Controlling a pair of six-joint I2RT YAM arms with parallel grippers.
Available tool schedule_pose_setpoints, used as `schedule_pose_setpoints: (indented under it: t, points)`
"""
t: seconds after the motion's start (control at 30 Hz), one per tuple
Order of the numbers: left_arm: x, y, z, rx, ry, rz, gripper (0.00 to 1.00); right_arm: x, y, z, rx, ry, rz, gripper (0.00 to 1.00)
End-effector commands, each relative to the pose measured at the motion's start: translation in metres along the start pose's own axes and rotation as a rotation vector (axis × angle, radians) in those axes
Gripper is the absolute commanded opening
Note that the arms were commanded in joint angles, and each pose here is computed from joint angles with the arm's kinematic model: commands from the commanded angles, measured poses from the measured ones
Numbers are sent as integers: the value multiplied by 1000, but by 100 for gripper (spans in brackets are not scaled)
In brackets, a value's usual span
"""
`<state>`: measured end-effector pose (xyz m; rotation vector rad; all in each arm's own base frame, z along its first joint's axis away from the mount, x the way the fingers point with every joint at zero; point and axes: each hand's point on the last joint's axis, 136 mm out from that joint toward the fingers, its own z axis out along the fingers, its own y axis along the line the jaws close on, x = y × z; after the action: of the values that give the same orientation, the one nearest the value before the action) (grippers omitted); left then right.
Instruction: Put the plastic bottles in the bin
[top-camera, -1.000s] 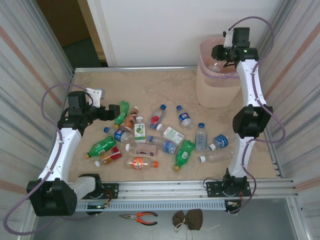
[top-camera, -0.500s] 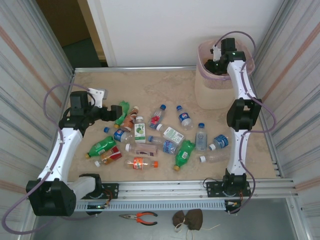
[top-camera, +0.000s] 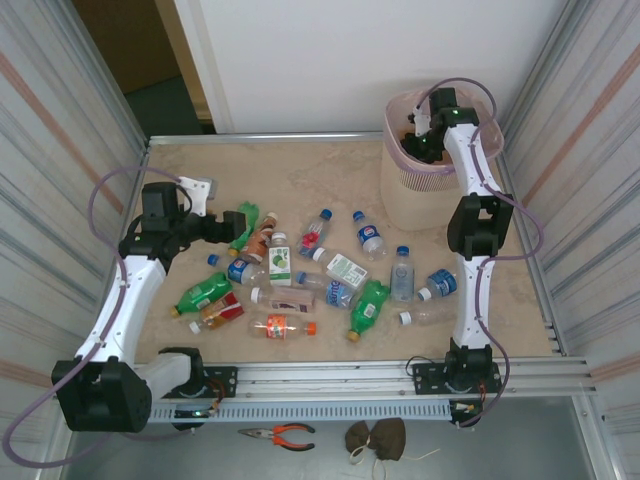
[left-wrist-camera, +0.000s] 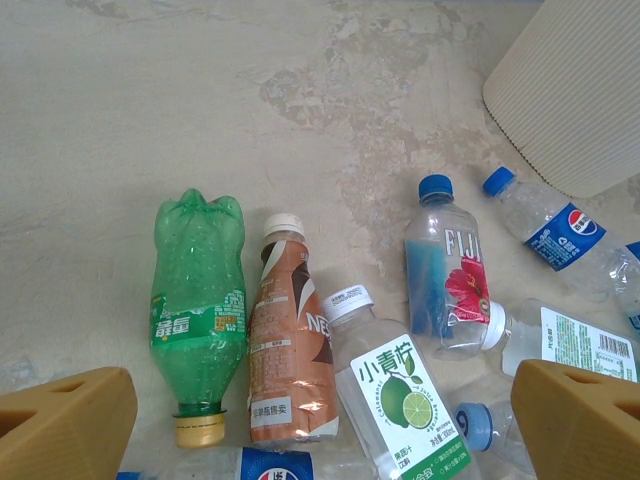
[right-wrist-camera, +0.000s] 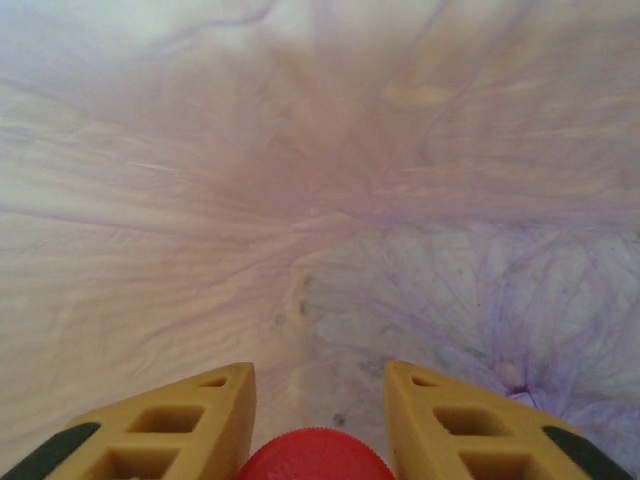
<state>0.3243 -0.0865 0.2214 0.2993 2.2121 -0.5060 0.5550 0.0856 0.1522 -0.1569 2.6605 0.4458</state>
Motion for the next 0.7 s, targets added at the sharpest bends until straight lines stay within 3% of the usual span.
schedule_pose_setpoints:
  t: [0.0, 0.2, 0.67]
  points:
    - [-1, -3, 0, 11, 2, 2, 96, -4, 12, -9, -35, -8, -8, 51]
    - [0, -3, 2, 15, 9, -2, 96, -18, 15, -35, -19, -73, 11, 61]
    - [9, 10, 17, -27, 100, -47, 94, -49, 17, -141, -12, -298, 108, 67]
